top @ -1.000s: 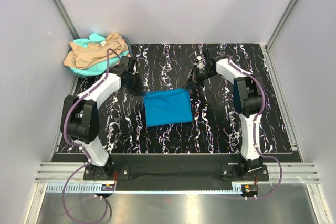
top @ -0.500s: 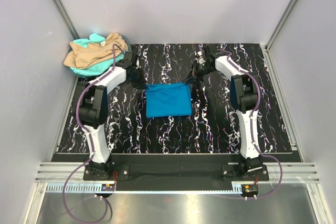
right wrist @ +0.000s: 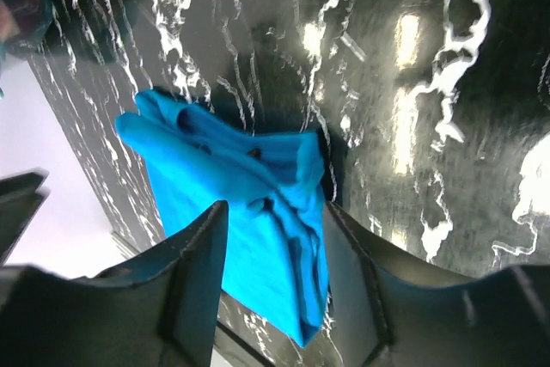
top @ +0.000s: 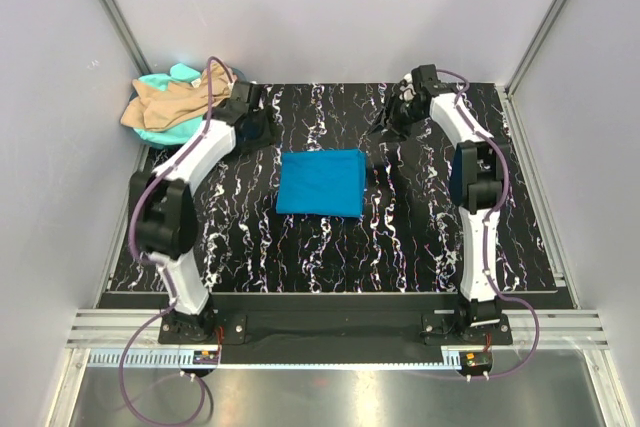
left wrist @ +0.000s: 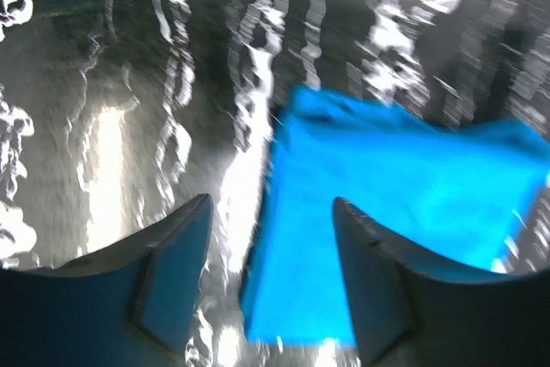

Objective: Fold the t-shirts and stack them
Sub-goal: Fold the tshirt

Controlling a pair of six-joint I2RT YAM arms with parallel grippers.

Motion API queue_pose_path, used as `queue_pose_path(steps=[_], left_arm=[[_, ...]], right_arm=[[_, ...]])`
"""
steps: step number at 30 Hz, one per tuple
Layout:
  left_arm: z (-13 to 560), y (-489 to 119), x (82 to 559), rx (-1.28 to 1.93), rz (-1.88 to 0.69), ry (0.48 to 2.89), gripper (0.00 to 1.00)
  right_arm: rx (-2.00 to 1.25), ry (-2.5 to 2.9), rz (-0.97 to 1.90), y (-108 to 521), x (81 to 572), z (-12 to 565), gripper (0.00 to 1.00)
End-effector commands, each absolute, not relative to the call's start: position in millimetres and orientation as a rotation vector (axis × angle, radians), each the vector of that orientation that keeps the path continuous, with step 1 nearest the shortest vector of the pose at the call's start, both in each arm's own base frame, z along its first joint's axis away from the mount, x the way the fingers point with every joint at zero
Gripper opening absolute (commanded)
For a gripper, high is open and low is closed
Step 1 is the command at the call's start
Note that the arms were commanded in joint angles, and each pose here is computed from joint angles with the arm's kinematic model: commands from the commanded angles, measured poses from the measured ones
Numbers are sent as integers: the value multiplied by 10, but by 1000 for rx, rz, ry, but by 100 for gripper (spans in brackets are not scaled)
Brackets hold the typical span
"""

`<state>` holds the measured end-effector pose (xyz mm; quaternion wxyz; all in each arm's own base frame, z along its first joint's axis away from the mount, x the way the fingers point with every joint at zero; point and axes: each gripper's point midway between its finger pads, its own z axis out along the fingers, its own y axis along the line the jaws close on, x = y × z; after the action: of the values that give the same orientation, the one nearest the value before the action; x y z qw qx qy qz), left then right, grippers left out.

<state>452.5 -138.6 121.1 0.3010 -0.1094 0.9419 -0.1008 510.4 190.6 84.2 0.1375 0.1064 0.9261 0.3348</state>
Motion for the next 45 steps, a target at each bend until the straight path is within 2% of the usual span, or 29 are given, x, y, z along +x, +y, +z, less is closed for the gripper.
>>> queue_pose_path(steps=[1,2,4,6,9,11,12,14,18,25,30,32,33,34,36,39,42,45], left_arm=[[1847,-1646,4311,-180,-446,2350,56],[1810,-1726,4212,-173,-496,2350,47],[1668,-1932,4036,-144,-606,2388,39],[1597,-2085,4004,-121,-687,2389,31],[1415,-2218,3988,-154,-772,2416,20],[1296,-2292,3972,-163,-808,2427,18],[1181,-2307,3965,-172,-813,2454,16],[1049,-2312,3930,-197,-817,2488,14],[812,-2279,3819,-211,-779,2526,13],[459,-2133,3531,-197,-698,2612,11],[770,-2070,3548,-150,-656,2551,14],[977,-2040,3657,-116,-613,2515,25],[1059,-1984,3734,-114,-562,2486,39],[1212,-1976,3853,-79,-542,2443,46],[1240,-1969,3989,-42,-518,2419,57],[1287,-1960,4251,11,-514,2387,59],[1210,-1879,4509,15,-450,2369,59],[1020,-1753,4629,-15,-393,2399,52]], right_arm=[[158,2644,957,2024,4870,1230,55],[133,2640,973,2123,4801,1263,55],[89,2607,1034,2263,4710,1332,54],[78,2611,1089,2440,4656,1288,47],[29,2628,1192,2696,4595,1222,28],[24,2616,1238,2793,4619,1216,20],[38,2622,1252,2815,4650,1124,13],[56,2626,1308,2870,4662,1076,9],[74,2618,1284,2852,4759,899,7],[173,2633,1239,2538,4938,623,8],[144,2641,1161,2335,4946,755,15],[116,2641,1112,2277,4962,798,18],[104,2639,1102,2264,4946,858,27],[100,2639,1086,2249,4945,872,33],[75,2627,1062,2223,4938,929,53],[47,2644,1060,2229,4897,881,58],[37,2645,1056,2219,4900,866,57],[25,2638,1067,2232,4914,881,55]])
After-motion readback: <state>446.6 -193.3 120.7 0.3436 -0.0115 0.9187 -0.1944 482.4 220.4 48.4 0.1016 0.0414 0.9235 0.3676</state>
